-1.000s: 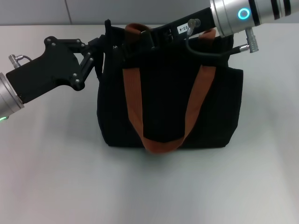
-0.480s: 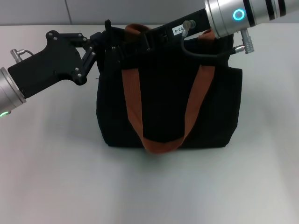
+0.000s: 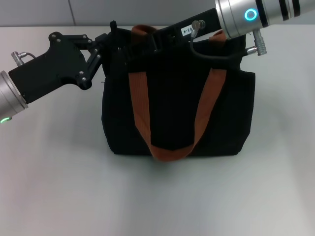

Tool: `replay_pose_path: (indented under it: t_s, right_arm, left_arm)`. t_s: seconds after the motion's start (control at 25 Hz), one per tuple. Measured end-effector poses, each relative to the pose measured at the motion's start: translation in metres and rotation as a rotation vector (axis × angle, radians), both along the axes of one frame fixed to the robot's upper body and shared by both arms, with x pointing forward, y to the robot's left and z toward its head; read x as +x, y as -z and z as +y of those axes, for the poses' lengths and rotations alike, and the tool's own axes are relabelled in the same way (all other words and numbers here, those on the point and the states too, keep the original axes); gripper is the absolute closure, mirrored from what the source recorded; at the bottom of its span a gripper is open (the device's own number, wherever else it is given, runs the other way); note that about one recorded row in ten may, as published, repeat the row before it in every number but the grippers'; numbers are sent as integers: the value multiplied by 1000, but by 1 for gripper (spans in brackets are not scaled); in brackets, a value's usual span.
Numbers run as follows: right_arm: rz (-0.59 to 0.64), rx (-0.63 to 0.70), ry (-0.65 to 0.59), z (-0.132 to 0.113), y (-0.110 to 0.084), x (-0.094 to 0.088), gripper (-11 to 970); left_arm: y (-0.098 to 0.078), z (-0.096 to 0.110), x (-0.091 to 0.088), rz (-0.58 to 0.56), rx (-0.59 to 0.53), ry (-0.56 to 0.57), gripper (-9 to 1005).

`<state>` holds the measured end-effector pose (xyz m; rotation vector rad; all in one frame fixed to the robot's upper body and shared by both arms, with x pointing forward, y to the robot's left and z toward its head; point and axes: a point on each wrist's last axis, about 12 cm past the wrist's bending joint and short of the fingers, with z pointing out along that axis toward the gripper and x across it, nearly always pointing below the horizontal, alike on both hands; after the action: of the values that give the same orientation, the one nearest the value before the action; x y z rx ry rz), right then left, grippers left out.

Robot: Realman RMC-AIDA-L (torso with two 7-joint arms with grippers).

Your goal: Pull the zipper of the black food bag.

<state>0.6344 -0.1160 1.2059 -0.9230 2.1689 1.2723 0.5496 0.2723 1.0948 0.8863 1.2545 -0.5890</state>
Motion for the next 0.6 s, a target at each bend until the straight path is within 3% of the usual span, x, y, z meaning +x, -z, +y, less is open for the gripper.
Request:
replay_pose_path:
  t_s: [0.6]
  right_arm:
    - [-26, -22, -5, 0, -2, 1, 620]
  left_arm:
    - [-2, 1, 0, -8, -7, -1, 974]
